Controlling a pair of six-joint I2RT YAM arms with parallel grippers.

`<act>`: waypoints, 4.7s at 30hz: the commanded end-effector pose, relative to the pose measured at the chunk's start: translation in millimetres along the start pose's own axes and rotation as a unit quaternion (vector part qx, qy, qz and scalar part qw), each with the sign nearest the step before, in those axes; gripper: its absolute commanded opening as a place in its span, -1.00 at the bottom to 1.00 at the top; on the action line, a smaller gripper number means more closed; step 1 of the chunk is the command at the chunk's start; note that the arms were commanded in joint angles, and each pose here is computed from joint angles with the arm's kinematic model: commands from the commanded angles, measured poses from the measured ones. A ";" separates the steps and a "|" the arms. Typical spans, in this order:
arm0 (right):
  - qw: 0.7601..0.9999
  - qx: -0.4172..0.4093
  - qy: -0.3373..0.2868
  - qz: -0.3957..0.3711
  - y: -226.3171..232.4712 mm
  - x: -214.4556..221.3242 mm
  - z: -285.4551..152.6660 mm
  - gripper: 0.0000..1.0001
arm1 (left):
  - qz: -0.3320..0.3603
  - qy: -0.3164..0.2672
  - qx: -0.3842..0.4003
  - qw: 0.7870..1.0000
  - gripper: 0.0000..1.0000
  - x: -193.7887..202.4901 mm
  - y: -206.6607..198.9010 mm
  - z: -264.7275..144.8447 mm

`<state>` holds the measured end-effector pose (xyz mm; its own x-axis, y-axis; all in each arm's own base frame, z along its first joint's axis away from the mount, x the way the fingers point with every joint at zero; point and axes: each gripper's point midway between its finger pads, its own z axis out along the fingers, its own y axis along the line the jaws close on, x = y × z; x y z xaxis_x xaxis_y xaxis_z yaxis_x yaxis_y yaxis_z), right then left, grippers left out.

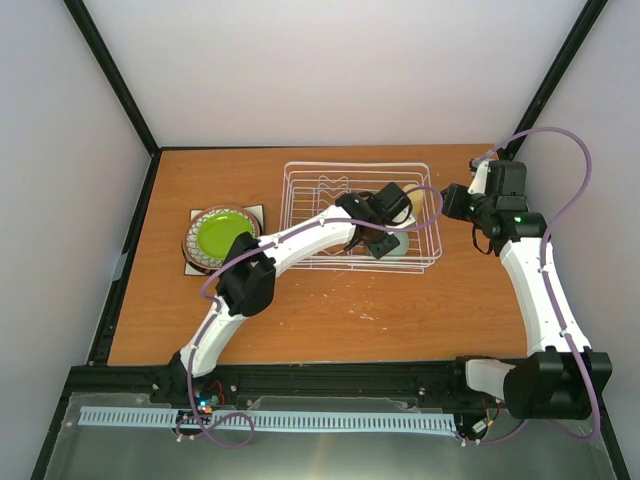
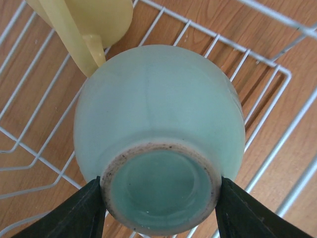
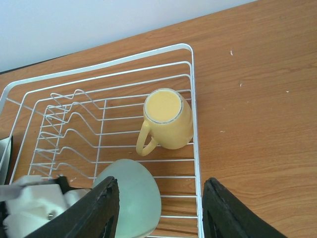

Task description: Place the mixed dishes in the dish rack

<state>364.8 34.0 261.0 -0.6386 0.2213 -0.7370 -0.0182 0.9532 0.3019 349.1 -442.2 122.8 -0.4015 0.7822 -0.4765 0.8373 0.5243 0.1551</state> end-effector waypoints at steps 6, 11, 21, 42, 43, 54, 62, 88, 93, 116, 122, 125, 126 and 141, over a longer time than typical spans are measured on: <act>1.000 -0.019 0.008 -0.002 4.7 0.9 5.7 -0.07 | 0.035 -0.007 -0.057 0.998 -0.99 -12.9 4.3 0.9; 1.000 -0.025 0.015 -0.001 5.8 3.7 9.6 -0.06 | 0.044 -0.003 -0.054 0.998 -0.99 -12.1 -3.8 13.8; 0.999 -0.035 0.028 0.002 7.1 9.3 15.7 -0.05 | 0.050 -0.002 -0.054 0.997 -0.43 -12.7 -12.2 25.3; 0.998 -0.049 0.039 0.006 10.1 15.8 19.3 -0.05 | 0.066 0.027 -0.036 0.997 -0.09 4.7 -46.5 41.9; 0.998 -0.051 0.039 0.006 10.8 15.8 19.2 -0.05 | 0.068 0.026 -0.034 0.997 -0.07 4.3 -49.3 40.8; 0.997 -0.063 0.046 0.010 14.3 19.3 21.0 -0.05 | 0.067 0.042 -0.023 0.997 0.12 13.1 -61.5 37.1; 0.997 -0.065 0.048 0.010 14.5 20.8 22.0 -0.05 | 0.067 0.035 -0.024 0.997 0.56 8.4 -61.2 32.3; 0.994 -0.108 -0.033 0.005 38.9 -15.9 -11.0 -0.05 | -0.243 -0.211 -0.089 0.943 0.99 -19.6 146.6 -252.1; 0.989 -0.133 -0.043 -0.045 77.7 -26.9 -16.8 -0.06 | -0.414 -0.262 -0.066 0.869 0.60 120.6 252.8 -305.4; 0.964 -0.220 0.033 -0.145 177.2 12.3 20.0 -0.05 | -0.618 -0.014 -0.039 0.785 -0.10 364.4 275.2 -149.9; 0.963 -0.221 0.039 -0.147 177.8 14.8 24.8 -0.05 | -0.631 0.036 -0.078 0.771 -0.13 391.6 277.6 -139.5; 0.964 -0.219 0.038 -0.149 177.2 13.4 24.0 -0.05 | -0.634 0.049 -0.086 0.767 -0.14 398.9 277.4 -136.0; 0.964 -0.217 0.037 -0.149 176.6 12.6 23.7 -0.05 | -0.635 0.051 -0.086 0.766 -0.14 400.0 277.2 -134.8; 0.965 -0.214 0.041 -0.149 175.0 15.1 26.2 -0.05 | -0.640 0.058 -0.058 0.764 -0.18 401.5 274.9 -117.4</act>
<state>370.1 207.1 275.8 -0.6389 -0.0791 -0.7652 -0.4996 0.7991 0.3345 369.1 54.5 78.2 -0.8999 -0.3743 -0.2237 -0.3092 0.9094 -0.2781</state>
